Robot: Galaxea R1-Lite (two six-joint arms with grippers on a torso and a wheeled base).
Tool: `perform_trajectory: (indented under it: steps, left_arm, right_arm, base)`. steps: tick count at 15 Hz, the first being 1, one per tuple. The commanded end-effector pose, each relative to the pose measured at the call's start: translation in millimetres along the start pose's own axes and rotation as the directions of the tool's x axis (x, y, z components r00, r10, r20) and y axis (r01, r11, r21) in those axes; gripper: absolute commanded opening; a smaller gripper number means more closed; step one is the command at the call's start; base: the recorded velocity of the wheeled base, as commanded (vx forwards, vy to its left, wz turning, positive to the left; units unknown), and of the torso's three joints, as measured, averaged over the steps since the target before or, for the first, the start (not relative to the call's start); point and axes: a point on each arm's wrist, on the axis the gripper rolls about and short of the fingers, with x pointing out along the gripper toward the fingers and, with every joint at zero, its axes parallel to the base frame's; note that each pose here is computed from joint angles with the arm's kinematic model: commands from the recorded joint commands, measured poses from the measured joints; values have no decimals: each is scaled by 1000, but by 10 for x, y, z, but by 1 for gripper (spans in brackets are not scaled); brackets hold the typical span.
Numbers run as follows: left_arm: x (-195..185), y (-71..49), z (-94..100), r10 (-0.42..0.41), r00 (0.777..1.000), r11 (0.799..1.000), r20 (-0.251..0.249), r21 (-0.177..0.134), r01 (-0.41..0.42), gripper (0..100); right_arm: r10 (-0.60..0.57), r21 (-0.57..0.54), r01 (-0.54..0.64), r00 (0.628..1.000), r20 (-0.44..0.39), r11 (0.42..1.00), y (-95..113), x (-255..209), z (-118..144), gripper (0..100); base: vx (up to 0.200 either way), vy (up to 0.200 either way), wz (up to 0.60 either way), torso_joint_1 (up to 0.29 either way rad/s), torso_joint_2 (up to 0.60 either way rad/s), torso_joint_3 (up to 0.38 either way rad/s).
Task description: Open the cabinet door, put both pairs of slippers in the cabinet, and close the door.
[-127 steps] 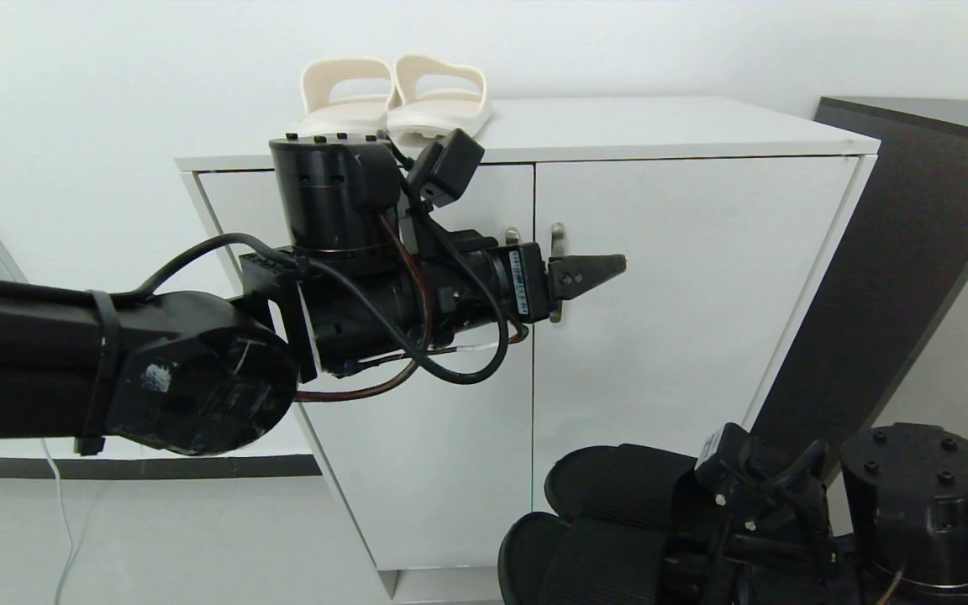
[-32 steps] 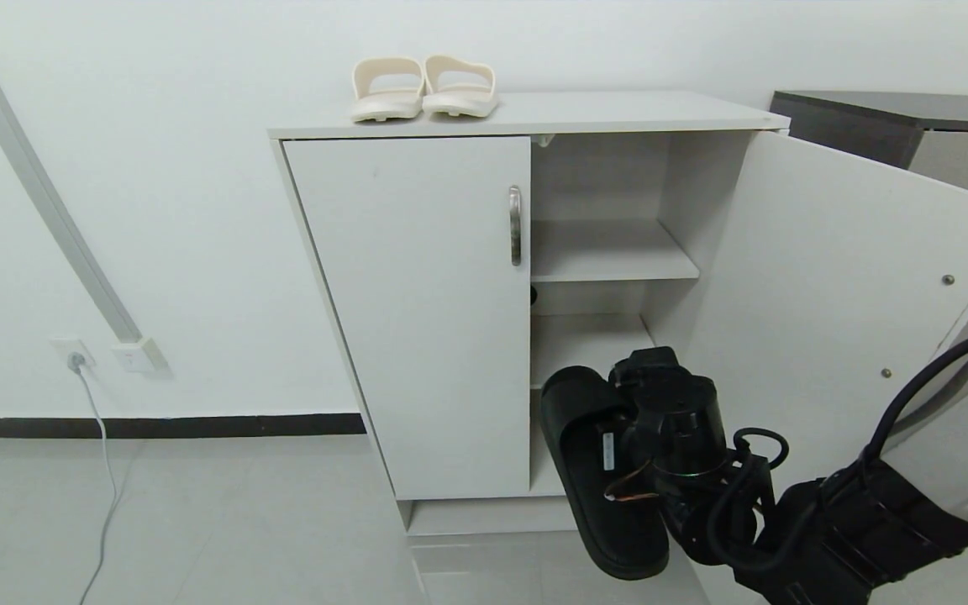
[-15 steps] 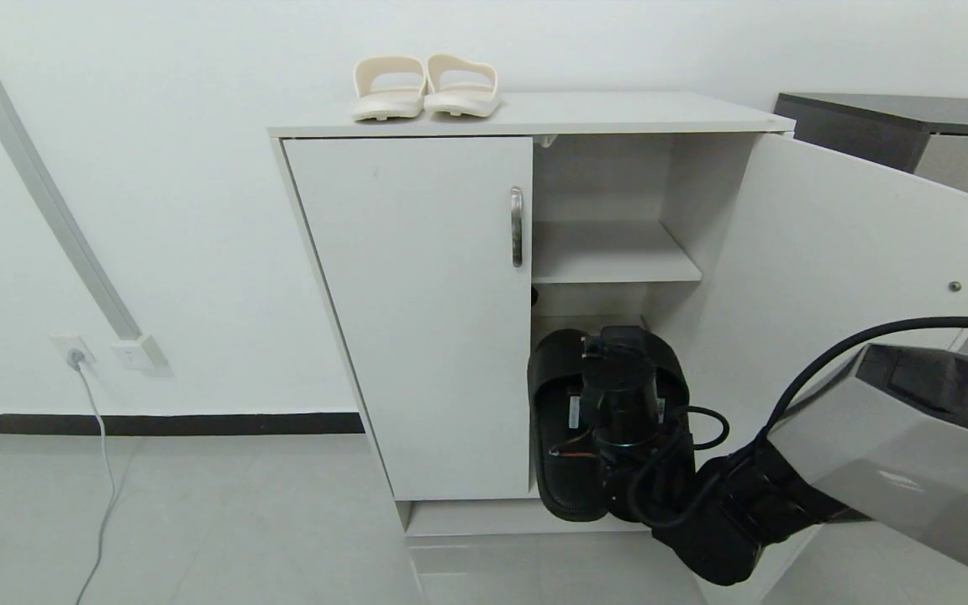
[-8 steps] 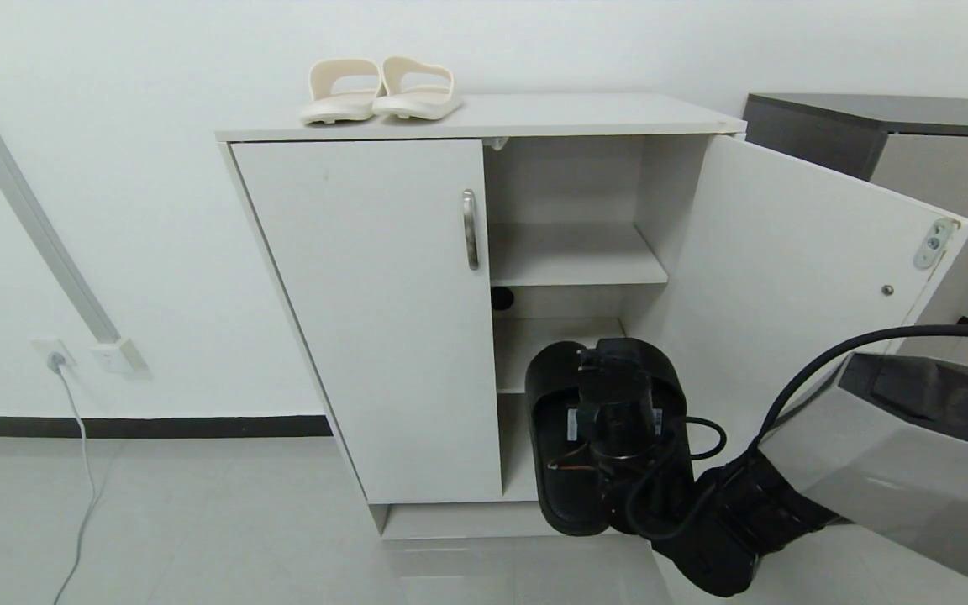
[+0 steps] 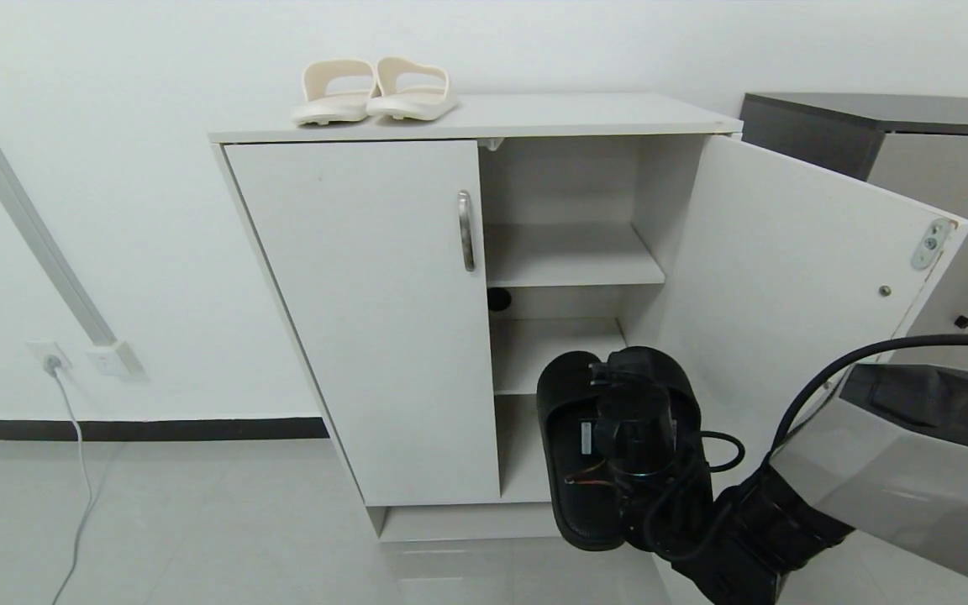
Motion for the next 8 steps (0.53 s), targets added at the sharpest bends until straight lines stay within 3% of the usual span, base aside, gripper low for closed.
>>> perform_trajectory:
  steps: [1,8]
  left_arm:
    - [1,0,0,-1,1000,1000,-2,0,1,0]
    - [1,0,0,-1,1000,1000,-2,0,1,0]
  right_arm:
    - [-8,-4,8,1000,-1,1000,-46,-1,17,0]
    - [-28,-22,28,999,-16,999,-125,36,-24,0]
  base:
    - [0,0,0,0,0,0]
    - [0,0,0,0,0,0]
